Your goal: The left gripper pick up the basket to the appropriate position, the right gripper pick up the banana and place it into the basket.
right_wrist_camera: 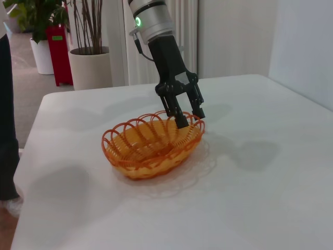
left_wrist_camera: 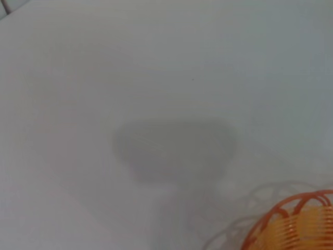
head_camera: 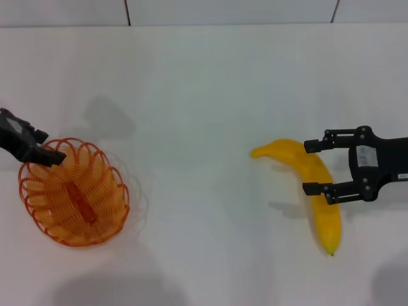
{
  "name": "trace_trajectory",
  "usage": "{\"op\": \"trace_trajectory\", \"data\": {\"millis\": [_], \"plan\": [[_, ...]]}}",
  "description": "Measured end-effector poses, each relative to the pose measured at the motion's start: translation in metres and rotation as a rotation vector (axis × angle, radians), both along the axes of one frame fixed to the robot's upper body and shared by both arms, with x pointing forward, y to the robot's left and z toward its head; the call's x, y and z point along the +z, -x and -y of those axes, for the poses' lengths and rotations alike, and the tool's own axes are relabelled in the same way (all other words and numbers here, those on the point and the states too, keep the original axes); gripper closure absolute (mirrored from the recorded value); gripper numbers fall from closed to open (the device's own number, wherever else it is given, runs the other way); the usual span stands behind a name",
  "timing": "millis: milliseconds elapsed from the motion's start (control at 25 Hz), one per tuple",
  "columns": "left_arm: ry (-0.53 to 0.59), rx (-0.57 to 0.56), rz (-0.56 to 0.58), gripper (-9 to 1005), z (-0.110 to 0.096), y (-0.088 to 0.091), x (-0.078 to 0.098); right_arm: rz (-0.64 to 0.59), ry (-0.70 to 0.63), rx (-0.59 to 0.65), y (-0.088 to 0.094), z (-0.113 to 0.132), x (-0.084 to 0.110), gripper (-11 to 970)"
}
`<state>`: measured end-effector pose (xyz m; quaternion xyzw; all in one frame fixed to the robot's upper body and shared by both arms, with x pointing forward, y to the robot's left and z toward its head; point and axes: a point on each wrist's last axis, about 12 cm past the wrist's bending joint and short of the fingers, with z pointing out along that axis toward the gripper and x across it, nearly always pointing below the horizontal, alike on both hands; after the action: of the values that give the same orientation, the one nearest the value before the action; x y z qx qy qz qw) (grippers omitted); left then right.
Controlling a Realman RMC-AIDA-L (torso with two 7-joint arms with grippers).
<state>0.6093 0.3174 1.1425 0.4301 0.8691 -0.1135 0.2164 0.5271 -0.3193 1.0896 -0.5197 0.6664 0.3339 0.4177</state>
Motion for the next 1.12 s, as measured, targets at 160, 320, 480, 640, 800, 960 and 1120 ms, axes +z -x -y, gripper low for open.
{"op": "trace_trajectory", "data": {"millis": [160, 320, 480, 640, 800, 960, 1120], "plan": [[-0.011, 0.008, -0.018, 413, 0.002, 0.0, -0.001, 0.0, 0.0, -0.001, 0.0, 0.0, 0.0, 169], [-0.032, 0.018, -0.037, 587, 0.007, -0.002, -0.004, 0.0, 0.002, -0.001, 0.0, 0.0, 0.0, 169], [-0.052, 0.052, -0.048, 746, 0.01, -0.004, -0.007, 0.001, 0.0, -0.002, 0.0, 0.0, 0.0, 169], [-0.048, 0.081, -0.052, 817, 0.01, -0.005, -0.007, 0.001, 0.0, -0.003, 0.0, 0.001, 0.0, 168], [-0.036, 0.118, -0.056, 858, 0.008, -0.006, -0.005, 0.001, -0.001, -0.003, 0.0, 0.001, 0.0, 168], [-0.033, 0.13, -0.057, 890, 0.008, -0.006, -0.004, 0.0, -0.001, -0.002, 0.0, 0.001, 0.0, 168], [-0.033, 0.133, -0.059, 893, 0.007, -0.006, -0.004, 0.0, -0.001, -0.002, 0.0, 0.001, 0.0, 168]]}}
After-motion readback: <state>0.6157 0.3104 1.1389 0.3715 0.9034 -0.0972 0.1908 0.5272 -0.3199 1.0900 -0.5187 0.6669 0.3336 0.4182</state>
